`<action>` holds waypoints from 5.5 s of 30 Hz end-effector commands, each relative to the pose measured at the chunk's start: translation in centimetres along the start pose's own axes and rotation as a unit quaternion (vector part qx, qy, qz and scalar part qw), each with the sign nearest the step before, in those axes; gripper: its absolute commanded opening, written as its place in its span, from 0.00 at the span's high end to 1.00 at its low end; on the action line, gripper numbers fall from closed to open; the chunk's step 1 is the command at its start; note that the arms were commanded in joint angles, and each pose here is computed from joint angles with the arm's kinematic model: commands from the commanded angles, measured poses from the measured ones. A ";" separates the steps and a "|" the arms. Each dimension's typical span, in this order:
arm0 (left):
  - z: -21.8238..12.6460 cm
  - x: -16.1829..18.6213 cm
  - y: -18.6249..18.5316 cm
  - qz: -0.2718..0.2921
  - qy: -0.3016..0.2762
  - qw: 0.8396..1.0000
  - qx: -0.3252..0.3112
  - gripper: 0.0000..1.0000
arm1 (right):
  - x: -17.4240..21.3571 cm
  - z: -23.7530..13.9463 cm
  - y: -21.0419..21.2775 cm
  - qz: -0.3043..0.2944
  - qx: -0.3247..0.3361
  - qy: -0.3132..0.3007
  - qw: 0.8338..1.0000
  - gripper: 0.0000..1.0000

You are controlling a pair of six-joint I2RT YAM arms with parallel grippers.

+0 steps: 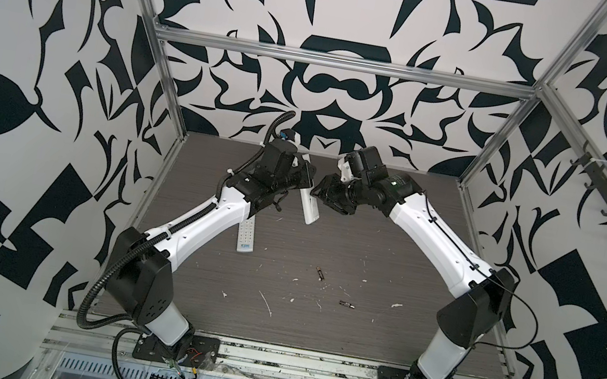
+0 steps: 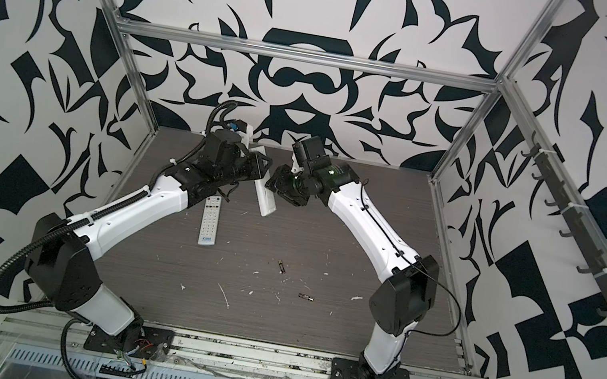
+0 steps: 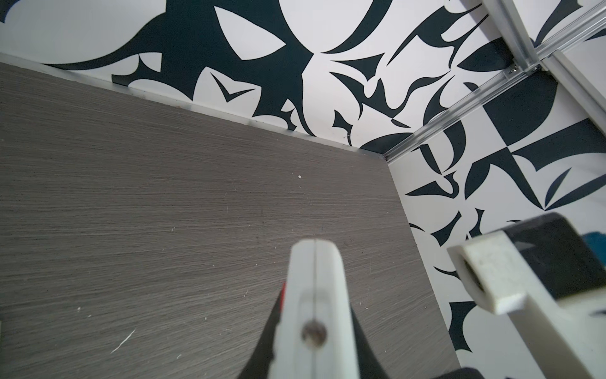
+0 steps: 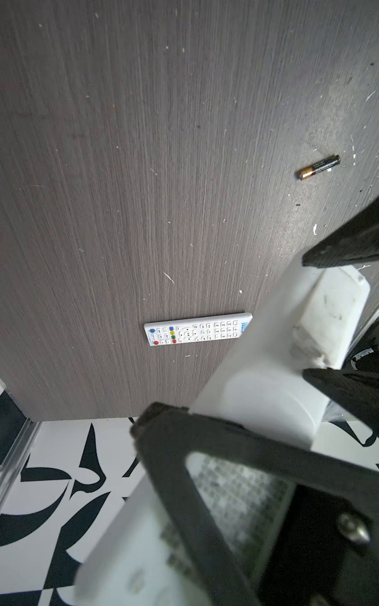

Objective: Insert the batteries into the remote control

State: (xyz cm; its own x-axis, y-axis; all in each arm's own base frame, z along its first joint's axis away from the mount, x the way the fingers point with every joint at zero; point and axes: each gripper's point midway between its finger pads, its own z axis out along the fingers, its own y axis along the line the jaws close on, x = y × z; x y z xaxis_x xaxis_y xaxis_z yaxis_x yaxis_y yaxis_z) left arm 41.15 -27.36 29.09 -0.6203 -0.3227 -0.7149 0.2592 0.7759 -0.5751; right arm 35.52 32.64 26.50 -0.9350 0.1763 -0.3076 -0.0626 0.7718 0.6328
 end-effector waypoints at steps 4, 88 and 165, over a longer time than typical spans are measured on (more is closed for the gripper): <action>-0.9 -1.9 -1.7 -0.001 -0.028 0.999 0.028 1.00 | 0.0 -1.6 1.2 -0.040 0.004 -0.014 0.999 0.47; -3.2 0.9 -4.1 -0.010 0.056 0.989 0.133 1.00 | 2.2 -4.3 1.8 -0.319 0.072 0.042 0.944 0.56; -3.8 0.7 -3.8 0.000 0.050 0.991 0.121 1.00 | 1.4 -5.6 0.2 -0.290 0.102 -0.002 0.952 0.64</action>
State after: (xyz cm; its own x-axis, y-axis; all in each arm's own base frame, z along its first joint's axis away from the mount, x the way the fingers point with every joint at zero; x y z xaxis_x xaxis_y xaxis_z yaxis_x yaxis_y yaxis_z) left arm 37.76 -28.63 30.49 -0.7067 -0.2584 -0.6587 0.3866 0.6387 -0.6653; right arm 31.54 30.80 28.24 -0.7859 -0.3594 -0.5031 -0.5204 0.8239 0.2244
